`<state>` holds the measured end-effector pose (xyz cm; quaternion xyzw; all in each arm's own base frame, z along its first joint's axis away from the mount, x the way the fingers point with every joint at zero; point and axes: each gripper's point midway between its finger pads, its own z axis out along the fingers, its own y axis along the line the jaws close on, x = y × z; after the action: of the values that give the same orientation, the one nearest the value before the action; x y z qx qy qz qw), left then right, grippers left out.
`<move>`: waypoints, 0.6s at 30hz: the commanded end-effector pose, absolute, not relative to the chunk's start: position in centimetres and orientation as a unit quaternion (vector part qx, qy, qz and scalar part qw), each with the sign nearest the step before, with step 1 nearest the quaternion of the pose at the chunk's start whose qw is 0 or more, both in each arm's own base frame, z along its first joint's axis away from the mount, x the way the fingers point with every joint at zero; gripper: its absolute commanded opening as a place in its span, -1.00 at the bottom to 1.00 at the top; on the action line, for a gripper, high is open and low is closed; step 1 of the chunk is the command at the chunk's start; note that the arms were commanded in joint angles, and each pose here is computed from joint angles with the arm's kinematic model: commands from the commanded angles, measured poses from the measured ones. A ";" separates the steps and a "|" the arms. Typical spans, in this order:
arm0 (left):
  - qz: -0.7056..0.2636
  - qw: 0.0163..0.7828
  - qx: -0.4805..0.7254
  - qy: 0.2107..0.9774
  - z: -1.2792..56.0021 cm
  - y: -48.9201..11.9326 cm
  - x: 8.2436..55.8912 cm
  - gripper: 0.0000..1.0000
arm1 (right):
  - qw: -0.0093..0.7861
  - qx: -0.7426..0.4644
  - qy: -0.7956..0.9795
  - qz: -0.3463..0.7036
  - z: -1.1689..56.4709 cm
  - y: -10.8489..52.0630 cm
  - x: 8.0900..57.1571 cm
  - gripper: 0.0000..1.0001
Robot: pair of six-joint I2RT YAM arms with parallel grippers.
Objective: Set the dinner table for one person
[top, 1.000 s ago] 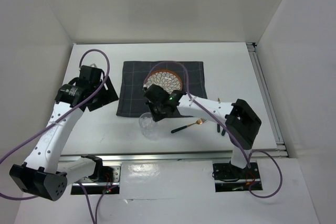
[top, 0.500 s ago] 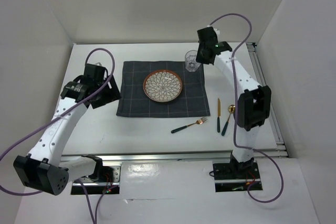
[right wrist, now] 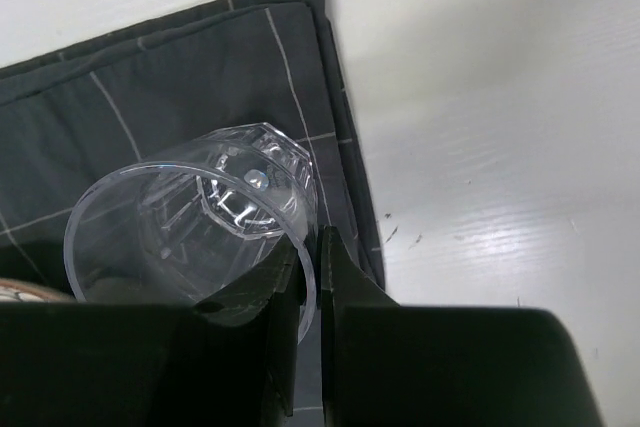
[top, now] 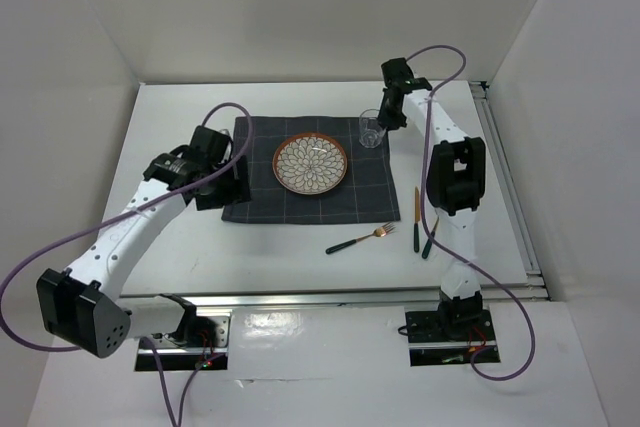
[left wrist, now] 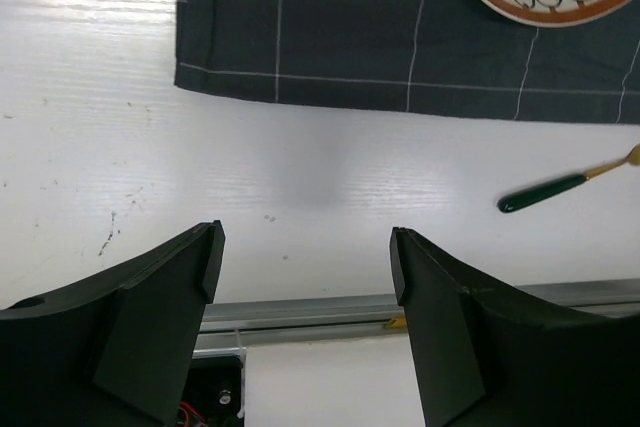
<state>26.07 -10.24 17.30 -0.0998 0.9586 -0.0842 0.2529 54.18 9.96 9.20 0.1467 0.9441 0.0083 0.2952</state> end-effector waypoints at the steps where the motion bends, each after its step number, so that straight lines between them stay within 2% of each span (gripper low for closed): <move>1: -0.084 0.253 -0.065 0.962 17.1 -11.1 26.1 0.71 | 0.323 0.150 0.934 0.038 11.3 10.5 55.9 -0.94; 2: -0.082 0.249 -0.053 0.964 16.9 -11.5 26.0 0.71 | 0.321 0.148 0.934 0.042 11.3 10.7 55.9 -0.85; 4: -0.084 0.249 -0.033 0.964 17.0 -12.3 25.9 0.74 | 0.319 0.147 0.935 0.048 11.3 10.9 55.9 -0.45; 7: -0.111 0.225 0.013 0.968 16.5 -14.7 24.7 0.74 | 0.329 0.138 0.932 0.064 12.5 11.4 56.0 0.28; 10: -0.164 0.205 0.056 0.963 16.1 -18.6 23.8 0.74 | 0.349 0.134 0.925 0.070 15.3 11.4 56.2 0.66; 13: -0.181 0.181 0.130 0.958 14.8 -24.2 21.6 0.74 | 0.369 0.145 0.916 0.067 18.4 9.8 55.2 0.82; 15: -0.168 0.179 0.170 0.954 14.0 -26.2 21.2 0.70 | 0.398 0.150 0.901 0.084 22.1 8.9 54.0 0.86; 16: -0.156 0.178 0.189 0.953 13.1 -27.5 21.5 0.70 | 0.375 0.152 0.910 0.091 20.4 8.3 52.5 0.89; 18: -0.136 0.178 0.239 0.945 11.4 -29.9 21.5 0.70 | 0.374 0.163 0.905 0.119 21.0 6.2 49.8 0.91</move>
<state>20.18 -26.13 11.80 0.1834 0.9620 -0.1360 0.1495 52.43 9.58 14.45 0.1452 0.9343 0.0726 0.3174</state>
